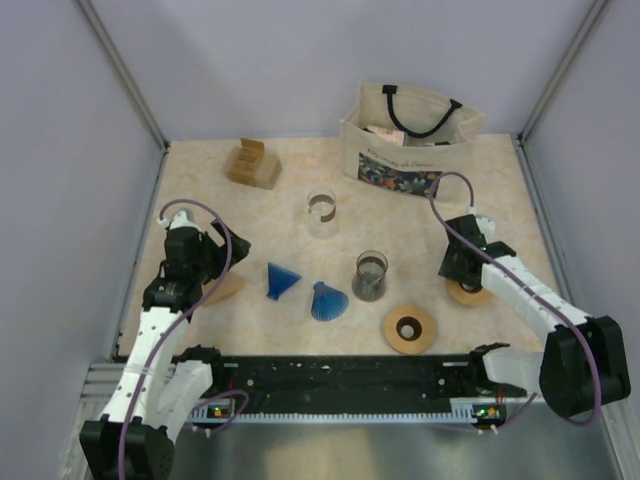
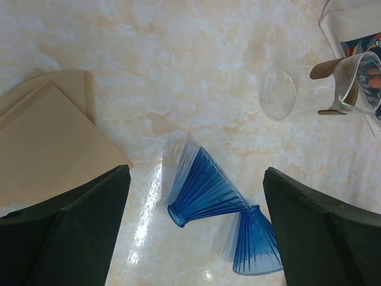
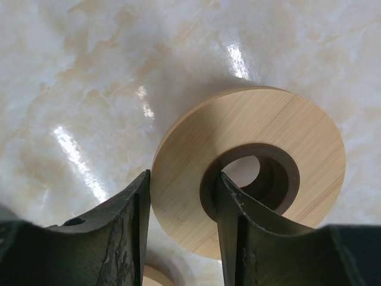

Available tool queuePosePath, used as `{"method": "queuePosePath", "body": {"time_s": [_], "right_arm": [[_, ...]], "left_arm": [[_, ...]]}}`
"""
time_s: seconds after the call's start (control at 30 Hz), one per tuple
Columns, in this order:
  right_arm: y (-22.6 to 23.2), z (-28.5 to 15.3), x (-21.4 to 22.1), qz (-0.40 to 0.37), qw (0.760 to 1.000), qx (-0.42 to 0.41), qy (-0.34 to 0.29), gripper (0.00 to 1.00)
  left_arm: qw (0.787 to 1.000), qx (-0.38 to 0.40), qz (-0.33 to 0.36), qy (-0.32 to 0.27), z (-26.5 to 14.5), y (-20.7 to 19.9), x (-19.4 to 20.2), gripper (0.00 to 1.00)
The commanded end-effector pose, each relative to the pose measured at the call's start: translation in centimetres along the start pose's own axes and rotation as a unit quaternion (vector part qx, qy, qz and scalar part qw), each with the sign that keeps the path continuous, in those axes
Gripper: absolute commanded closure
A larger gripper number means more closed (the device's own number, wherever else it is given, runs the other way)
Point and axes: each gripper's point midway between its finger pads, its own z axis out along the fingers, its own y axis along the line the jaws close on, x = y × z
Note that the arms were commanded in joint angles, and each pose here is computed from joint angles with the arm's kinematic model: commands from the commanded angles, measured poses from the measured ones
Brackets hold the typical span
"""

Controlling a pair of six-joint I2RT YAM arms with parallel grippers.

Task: Place the coffee filter in the dripper

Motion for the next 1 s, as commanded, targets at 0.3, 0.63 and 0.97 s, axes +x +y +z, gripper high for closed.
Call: {"method": "queuePosePath", "body": {"time_s": [0.3,0.63,0.97], "right_arm": [[8.0,-15.1,-7.9,-0.07,0.967,-0.229,-0.089,0.88],[17.1,-23.7,-3.4,-0.164,0.865,-0.473,0.037,0.87],[19.6,-23.5,-1.8,-0.194,0.859,-0.47,0.064,0.87]], "left_arm": [[0.999,0.027,0.009,-0.021,-0.7,-1.3,-1.1,0.01],[0.999,0.028,0.008,-0.019,-0.8,-1.3,-1.0,0.01],[0.999,0.029,0.012,-0.018,-0.8,-1.2,-0.8,0.01]]}}
